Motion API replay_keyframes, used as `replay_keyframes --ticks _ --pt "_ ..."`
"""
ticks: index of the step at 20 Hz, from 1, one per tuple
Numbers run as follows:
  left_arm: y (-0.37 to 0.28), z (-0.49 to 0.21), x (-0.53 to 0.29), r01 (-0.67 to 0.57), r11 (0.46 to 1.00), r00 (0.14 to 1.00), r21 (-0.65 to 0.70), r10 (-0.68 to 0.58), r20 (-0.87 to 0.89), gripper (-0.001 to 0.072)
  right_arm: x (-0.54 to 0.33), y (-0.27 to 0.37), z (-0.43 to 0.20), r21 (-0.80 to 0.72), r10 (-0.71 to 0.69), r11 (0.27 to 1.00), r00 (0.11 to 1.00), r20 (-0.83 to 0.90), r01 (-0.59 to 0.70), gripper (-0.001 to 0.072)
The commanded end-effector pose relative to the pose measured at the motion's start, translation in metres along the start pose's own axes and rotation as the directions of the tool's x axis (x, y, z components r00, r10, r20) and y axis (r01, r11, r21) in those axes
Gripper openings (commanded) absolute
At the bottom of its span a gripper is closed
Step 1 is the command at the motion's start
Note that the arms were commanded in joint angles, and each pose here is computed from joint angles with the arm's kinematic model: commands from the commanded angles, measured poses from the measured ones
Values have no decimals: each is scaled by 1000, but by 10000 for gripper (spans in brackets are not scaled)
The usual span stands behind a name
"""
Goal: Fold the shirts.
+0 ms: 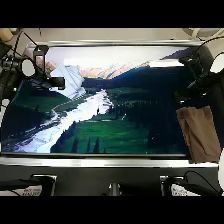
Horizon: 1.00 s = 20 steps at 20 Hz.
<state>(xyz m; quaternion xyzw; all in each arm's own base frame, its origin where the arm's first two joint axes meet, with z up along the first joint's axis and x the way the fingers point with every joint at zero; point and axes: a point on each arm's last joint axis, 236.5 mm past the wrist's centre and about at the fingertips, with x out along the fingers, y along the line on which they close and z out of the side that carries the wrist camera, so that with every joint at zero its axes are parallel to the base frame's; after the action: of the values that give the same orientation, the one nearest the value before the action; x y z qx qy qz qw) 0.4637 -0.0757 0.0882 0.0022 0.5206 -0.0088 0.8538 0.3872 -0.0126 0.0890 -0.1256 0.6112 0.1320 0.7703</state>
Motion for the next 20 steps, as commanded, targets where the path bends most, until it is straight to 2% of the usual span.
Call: replay_keyframes --ticks 1,8,9,10,11,12,15,16,17,19,20 --pt "-9 35 1 38 999 989 -16 -35 145 720 -1 -10 18 -3 -44 999 996 77 44 686" --pt "-15 76 5 67 998 950 -8 -61 307 720 -7 -24 52 5 -100 995 970 220 101 684" --pt "-8 80 13 62 998 947 -20 -53 316 720 -7 -24 54 6 -101 995 968 229 102 683" --pt "6 79 28 60 994 956 -89 -31 292 720 -7 -22 55 7 -93 996 968 231 94 671" --pt "26 71 48 72 968 971 -241 -13 239 720 -6 -20 55 7 -85 996 969 230 86 665" --pt "41 57 70 95 917 985 -388 -31 167 720 -4 -17 53 6 -69 998 973 221 70 665" --pt "55 15 124 140 756 982 -639 -190 -9 720 3 0 48 4 6 1000 982 187 -7 665" --pt "56 3 139 135 725 973 -675 -227 -50 612 5 5 48 5 32 999 982 184 -33 665" --pt "55 -5 152 122 714 968 -690 -240 -76 573 6 8 49 5 46 999 981 188 -48 665" --pt "51 -9 172 119 712 966 -693 -243 -84 572 6 10 53 3 54 998 978 201 -56 665" --pt "46 -4 178 138 727 969 -673 -238 -58 573 6 9 54 4 51 999 978 204 -53 665"
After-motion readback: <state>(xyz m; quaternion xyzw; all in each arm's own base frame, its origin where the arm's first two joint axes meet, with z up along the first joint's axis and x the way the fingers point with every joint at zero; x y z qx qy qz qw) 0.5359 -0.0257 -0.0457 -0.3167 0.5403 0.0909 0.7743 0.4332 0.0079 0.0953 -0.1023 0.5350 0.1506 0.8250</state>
